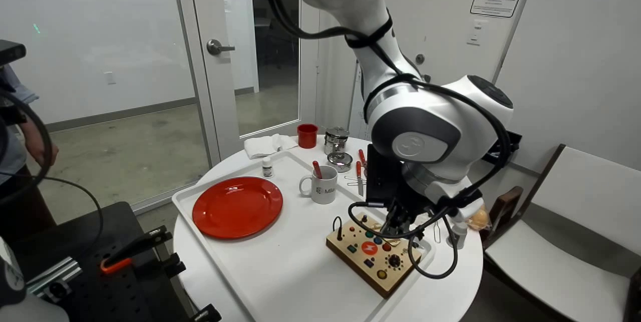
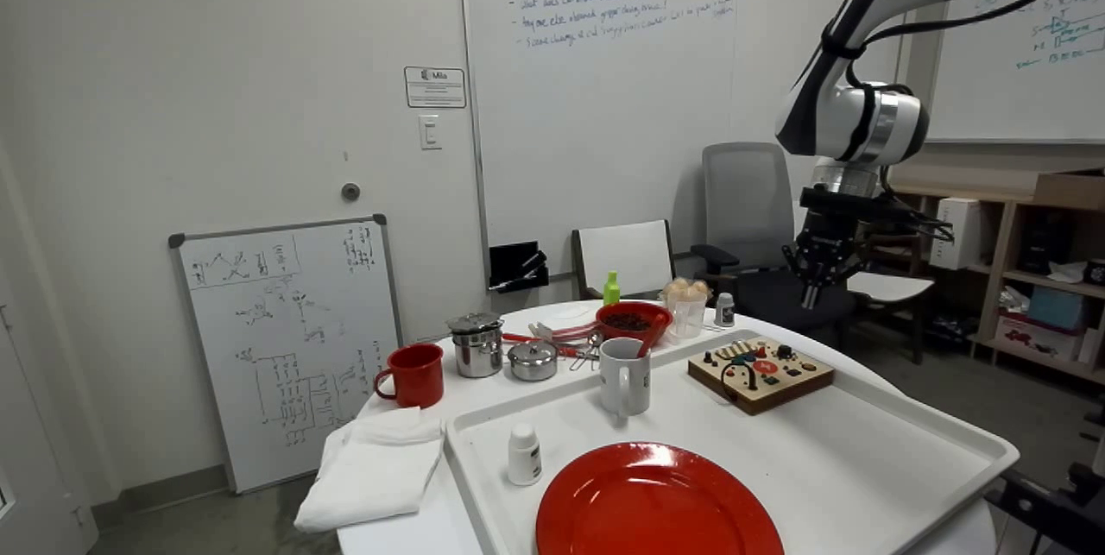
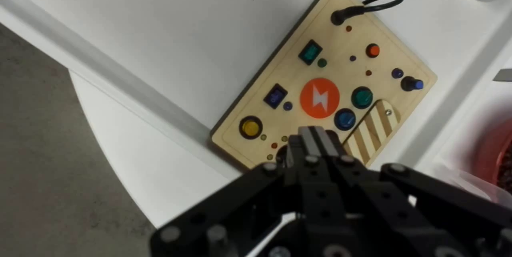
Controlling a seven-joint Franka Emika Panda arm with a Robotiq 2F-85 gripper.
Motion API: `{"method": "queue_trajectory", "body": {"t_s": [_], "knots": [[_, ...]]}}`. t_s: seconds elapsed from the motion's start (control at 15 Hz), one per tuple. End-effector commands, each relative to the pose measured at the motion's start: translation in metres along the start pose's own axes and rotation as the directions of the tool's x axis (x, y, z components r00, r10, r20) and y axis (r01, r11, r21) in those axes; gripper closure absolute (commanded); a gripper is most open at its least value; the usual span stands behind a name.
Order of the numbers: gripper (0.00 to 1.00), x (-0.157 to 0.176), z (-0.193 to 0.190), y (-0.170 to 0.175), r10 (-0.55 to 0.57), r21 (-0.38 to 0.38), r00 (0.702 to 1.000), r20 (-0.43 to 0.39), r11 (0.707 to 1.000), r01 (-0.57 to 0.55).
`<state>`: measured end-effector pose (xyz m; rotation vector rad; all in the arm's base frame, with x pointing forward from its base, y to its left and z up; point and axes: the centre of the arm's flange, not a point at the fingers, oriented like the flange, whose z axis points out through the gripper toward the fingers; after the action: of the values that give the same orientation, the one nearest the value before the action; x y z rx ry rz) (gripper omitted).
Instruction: Press two buttons on the electrical object on the table.
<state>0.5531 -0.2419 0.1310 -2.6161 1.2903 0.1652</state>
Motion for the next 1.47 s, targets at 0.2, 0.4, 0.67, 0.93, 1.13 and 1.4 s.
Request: {"method": "queue_trajectory", "body": {"t_s": [0.2,0.4,0.67,0.93,1.13,1.4], "knots": [[0.99,0.006,0.02,0.013,0.083,-0.025,0.996,0.009,0.996,-0.083],[0.99,0.009,0.027,0.015,0.1,-0.031,0.995,0.013,0.995,-0.1],[1.0,0.011,0.035,0.014,0.1,-0.045,0.995,0.021,0.994,-0.099],[1.0,0.01,0.051,0.015,0.1,-0.05,0.994,0.044,0.994,-0.098],[1.0,0.009,0.061,0.014,0.1,-0.062,0.994,0.047,0.993,-0.097],[1.0,0.013,0.067,0.012,0.097,-0.069,0.995,0.032,0.993,-0.094]]}}
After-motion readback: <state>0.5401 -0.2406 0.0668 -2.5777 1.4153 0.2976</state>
